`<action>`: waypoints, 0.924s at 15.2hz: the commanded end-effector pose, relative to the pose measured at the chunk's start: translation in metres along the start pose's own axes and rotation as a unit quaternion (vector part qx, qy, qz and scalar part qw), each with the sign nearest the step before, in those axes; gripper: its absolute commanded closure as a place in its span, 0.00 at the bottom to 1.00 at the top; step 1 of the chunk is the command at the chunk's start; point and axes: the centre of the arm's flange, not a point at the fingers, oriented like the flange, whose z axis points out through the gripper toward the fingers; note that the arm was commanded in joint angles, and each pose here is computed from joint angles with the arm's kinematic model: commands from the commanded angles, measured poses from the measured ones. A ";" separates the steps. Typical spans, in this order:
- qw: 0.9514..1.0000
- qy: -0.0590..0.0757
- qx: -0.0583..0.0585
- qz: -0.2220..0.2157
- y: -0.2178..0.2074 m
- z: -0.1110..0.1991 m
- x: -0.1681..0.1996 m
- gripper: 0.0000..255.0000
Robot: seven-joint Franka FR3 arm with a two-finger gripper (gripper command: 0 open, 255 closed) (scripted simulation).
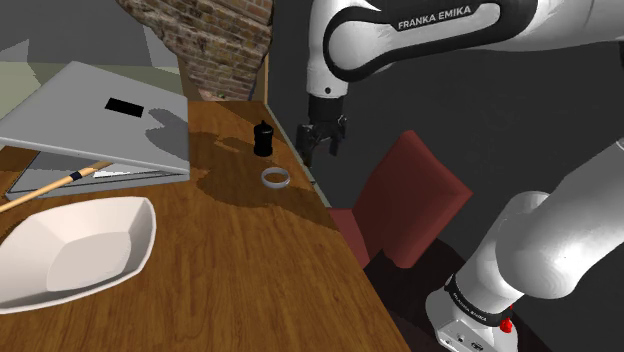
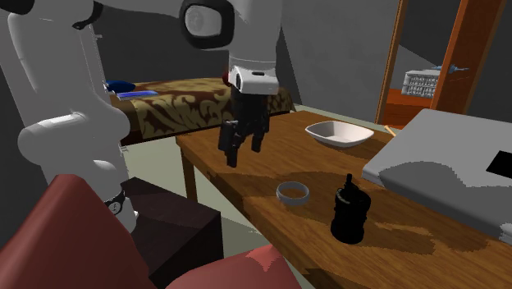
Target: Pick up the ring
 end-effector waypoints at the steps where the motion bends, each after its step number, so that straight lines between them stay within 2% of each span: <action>1: 1.000 -0.001 0.001 -0.002 -0.019 0.009 0.018 0.00; 10: 1.000 -0.002 0.005 -0.014 -0.097 0.038 0.102 0.00; 14: 1.000 -0.002 0.005 -0.014 -0.097 0.059 0.104 0.00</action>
